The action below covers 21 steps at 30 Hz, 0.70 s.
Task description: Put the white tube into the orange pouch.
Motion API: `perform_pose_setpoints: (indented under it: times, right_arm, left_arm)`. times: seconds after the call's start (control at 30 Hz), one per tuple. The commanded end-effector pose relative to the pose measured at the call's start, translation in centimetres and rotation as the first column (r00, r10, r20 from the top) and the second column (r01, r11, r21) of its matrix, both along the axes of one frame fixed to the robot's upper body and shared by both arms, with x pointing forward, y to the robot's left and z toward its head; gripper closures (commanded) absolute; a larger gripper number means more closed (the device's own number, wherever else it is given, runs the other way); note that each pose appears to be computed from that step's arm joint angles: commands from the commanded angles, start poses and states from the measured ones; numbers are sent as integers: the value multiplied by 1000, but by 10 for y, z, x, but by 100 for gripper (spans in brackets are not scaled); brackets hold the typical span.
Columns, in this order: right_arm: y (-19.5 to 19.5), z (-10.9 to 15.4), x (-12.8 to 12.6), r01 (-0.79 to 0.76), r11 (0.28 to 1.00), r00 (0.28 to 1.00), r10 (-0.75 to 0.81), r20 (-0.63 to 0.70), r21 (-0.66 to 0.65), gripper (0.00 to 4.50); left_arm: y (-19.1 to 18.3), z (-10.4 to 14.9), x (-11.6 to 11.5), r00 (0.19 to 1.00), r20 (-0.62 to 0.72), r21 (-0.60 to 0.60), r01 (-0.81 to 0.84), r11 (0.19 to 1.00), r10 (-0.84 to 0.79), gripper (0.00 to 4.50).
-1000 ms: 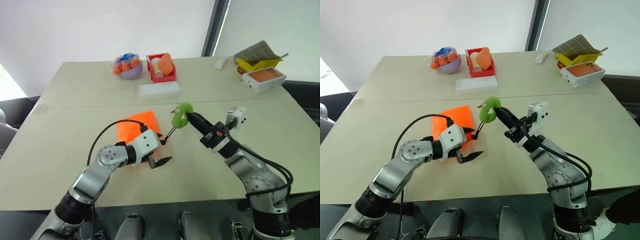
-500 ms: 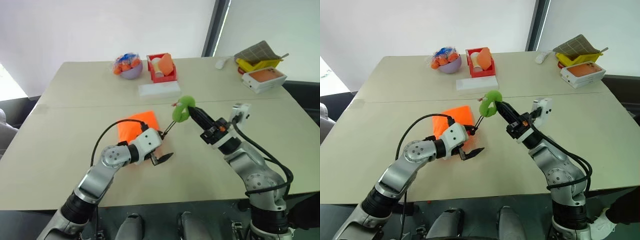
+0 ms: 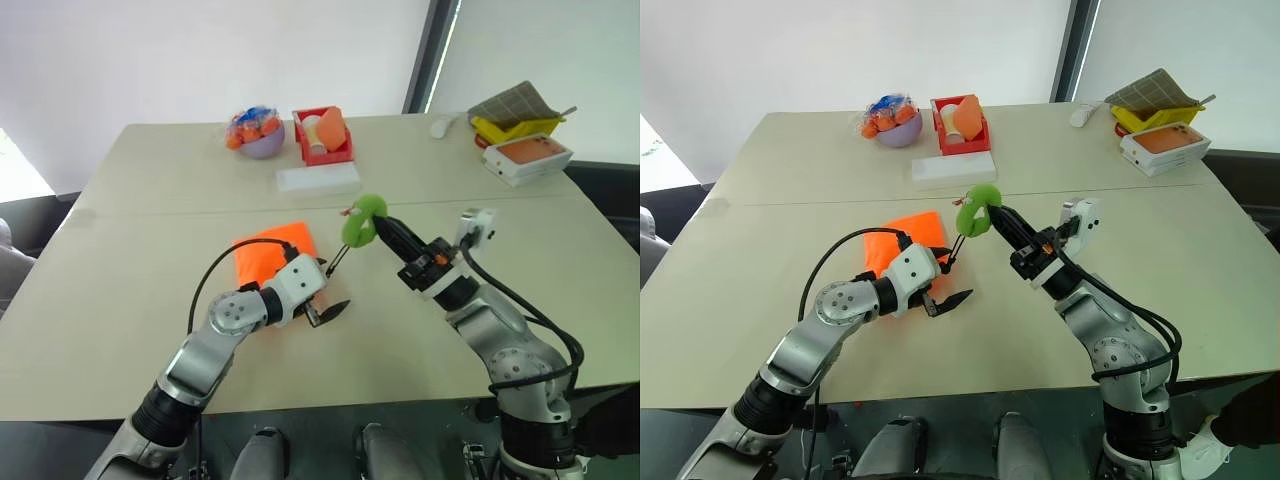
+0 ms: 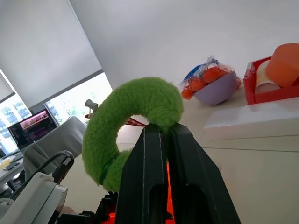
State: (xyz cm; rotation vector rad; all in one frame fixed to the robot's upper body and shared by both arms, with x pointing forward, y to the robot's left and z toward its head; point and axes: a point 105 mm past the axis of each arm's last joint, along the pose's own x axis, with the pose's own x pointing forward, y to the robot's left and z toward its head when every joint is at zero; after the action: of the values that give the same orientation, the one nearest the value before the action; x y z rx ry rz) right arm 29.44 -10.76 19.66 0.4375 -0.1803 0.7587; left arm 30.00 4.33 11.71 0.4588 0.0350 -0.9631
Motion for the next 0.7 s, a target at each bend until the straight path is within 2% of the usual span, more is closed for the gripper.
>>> perform_pose_setpoints:
  times: [0.03, 0.07, 0.13, 0.27, 0.3, 0.47, 0.6, 0.7]
  right_arm:
    - [1, 11, -5, -15, 1000, 999, 14, 45, 13, 450]
    - [1, 11, -5, -15, 1000, 999, 14, 45, 13, 450]
    - [2, 11, -5, -15, 1000, 999, 15, 46, 13, 450]
    - [2, 11, -4, -15, 1000, 999, 15, 46, 12, 450]
    - [2, 11, -4, -15, 1000, 999, 15, 47, 12, 450]
    - [-4, 10, 1, 26, 1000, 998, -26, 52, -1, 450]
    - [-28, 3, 22, 209, 976, 977, -207, 46, -54, 450]
    - [-59, -13, 44, 413, 898, 910, -414, 28, -149, 450]
  left_arm:
    - [-4, 9, -1, 999, 36, -16, 20, 1000, -19, 58]
    - [-4, 10, -1, 999, 36, -18, 21, 1000, -21, 93]
    - [-4, 11, -1, 999, 38, -20, 24, 1000, -23, 192]
    - [-3, 11, -1, 999, 41, -21, 21, 1000, -20, 405]
    - [-3, 11, -1, 999, 41, -22, 20, 1000, -20, 427]
    - [6, 8, 3, 999, 38, -2, -6, 1000, 6, 425]
    - [22, -1, 3, 1000, 13, 35, -16, 999, 16, 425]
    - [41, -13, 0, 1000, -19, 91, -14, 996, 16, 425]
